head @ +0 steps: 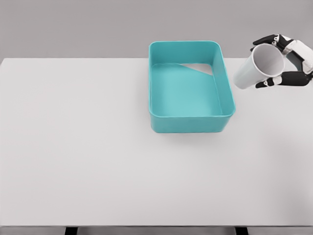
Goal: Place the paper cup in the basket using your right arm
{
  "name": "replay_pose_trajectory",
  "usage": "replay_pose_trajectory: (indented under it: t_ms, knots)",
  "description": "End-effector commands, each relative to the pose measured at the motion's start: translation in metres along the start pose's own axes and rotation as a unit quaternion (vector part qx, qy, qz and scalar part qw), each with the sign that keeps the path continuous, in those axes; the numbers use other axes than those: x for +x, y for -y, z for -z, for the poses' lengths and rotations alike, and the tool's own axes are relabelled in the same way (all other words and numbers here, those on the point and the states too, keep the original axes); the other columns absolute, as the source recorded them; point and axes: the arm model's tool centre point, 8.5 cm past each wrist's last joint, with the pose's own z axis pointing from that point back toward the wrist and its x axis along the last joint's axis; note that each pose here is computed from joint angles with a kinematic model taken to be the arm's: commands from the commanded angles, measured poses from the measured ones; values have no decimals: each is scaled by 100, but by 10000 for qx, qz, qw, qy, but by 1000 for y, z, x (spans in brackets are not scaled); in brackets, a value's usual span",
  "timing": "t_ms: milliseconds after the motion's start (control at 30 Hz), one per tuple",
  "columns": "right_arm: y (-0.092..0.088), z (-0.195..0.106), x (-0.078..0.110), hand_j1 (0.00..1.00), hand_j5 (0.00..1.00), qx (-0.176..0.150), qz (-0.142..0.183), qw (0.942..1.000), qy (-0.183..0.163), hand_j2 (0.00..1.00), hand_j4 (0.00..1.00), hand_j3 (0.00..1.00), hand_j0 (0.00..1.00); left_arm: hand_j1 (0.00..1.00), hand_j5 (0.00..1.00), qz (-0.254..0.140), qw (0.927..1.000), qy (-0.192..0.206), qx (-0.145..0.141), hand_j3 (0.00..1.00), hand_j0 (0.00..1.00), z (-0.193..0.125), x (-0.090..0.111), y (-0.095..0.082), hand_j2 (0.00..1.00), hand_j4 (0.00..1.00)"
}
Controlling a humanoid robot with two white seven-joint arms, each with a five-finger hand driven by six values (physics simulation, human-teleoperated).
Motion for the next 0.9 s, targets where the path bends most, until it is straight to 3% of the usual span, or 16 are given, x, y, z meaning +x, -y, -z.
replay_pose_trajectory:
  t_ms: [0,367,533,867]
  knots:
    - [-9,8,-1,61,61,-17,131,9999,103,61,61,61,61,100,100,1,10000,0,0,100,100,0,0,0,100,100]
    - [-34,51,-1,61,61,127,244,9993,270,61,61,61,61,100,100,1,10000,0,0,100,100,0,0,0,100,100]
    - [-51,78,-5,61,61,259,251,9992,162,61,61,61,61,100,100,1,10000,0,0,100,100,0,0,0,100,100]
    - [-66,96,-15,61,61,330,234,9992,49,61,61,61,61,100,100,-7,10000,-1,0,100,100,0,0,0,100,100]
